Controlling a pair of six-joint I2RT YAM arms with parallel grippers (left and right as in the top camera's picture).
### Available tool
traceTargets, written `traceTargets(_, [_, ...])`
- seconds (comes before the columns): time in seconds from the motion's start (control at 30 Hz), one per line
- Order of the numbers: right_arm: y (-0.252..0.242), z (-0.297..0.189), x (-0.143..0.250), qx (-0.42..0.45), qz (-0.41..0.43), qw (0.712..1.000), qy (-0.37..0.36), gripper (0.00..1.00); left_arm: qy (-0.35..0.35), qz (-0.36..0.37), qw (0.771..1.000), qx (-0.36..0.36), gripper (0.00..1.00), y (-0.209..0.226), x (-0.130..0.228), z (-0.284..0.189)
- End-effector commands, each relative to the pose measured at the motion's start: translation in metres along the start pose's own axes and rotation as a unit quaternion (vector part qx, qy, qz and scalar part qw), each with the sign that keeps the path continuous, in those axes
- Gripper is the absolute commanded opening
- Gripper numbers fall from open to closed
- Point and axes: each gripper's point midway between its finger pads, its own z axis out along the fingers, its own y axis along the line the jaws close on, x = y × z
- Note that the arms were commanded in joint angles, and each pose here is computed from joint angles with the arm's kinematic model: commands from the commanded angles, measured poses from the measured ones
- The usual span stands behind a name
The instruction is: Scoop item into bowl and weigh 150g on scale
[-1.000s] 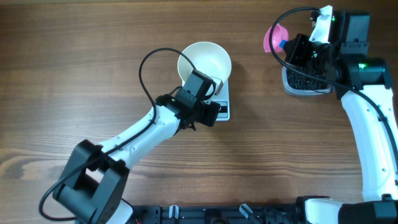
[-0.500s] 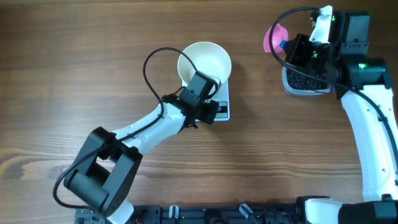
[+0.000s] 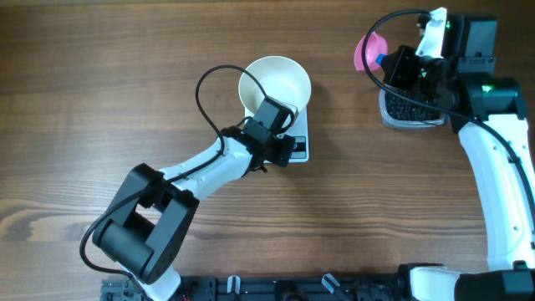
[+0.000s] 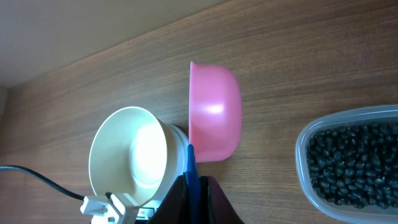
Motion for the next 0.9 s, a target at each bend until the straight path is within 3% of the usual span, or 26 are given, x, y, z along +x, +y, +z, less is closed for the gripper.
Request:
traceTargets(0.0, [0.001,-0.001,-0.006,0.001,-0.01,1.0,-0.007,0.04,0.006,0.008,1.0,-0.022,0.04,0.009,0.006,0.005])
traceTargets(0.87, [0.001,-0.001,-0.005,0.001,-0.009,1.0,-0.006,0.04,0.041,0.006,0.999,-0.024,0.04,0.011,0.025,0.016])
